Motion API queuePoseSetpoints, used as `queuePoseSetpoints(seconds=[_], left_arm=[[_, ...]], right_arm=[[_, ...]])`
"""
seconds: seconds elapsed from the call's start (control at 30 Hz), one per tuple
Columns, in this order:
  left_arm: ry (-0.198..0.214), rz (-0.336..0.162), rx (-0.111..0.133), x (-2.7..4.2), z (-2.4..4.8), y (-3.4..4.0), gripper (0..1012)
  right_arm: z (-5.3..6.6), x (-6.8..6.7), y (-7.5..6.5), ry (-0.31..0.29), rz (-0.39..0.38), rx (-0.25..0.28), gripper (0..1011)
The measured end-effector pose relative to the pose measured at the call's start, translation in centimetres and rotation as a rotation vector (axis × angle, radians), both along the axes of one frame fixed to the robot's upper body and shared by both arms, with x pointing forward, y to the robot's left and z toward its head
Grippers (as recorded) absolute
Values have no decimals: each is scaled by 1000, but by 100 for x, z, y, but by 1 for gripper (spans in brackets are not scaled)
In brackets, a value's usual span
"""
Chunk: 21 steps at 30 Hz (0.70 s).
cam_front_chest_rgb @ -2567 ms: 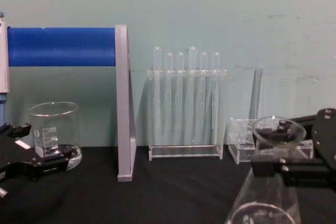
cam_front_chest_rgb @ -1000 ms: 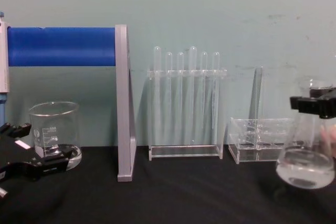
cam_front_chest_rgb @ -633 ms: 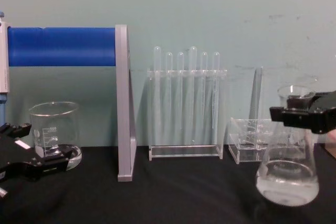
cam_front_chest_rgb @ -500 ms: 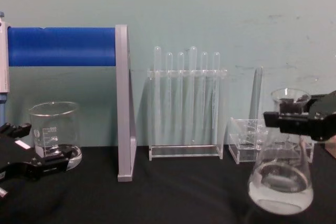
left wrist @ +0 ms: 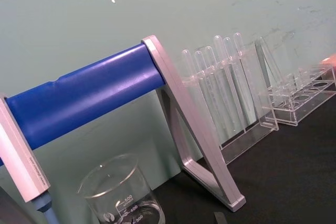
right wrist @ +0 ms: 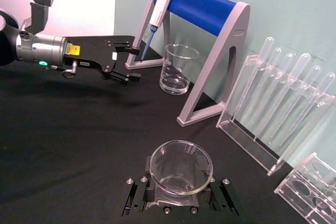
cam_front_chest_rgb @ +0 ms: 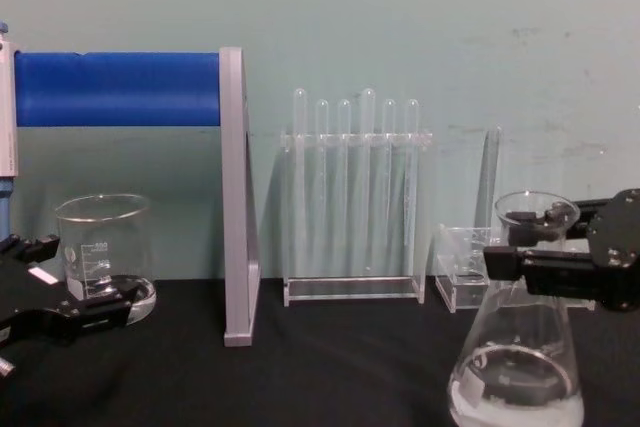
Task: Grasp the erlenmeyer flask with one hand, shake it three times, then place it back.
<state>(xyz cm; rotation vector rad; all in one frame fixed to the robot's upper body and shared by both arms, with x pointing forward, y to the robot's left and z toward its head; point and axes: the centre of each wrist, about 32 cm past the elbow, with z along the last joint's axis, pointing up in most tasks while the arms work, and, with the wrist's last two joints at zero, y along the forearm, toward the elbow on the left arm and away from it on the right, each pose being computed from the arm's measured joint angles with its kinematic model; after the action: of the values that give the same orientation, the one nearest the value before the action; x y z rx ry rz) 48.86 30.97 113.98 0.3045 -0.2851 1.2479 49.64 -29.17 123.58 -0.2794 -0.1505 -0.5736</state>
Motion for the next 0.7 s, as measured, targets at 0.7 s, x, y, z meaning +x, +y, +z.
queuePoseSetpoints(seconds=[0.7], left_arm=[[0,0,0,0,0,0,1001]], right_arm=[[-75,78,25,19,-7,12,457]])
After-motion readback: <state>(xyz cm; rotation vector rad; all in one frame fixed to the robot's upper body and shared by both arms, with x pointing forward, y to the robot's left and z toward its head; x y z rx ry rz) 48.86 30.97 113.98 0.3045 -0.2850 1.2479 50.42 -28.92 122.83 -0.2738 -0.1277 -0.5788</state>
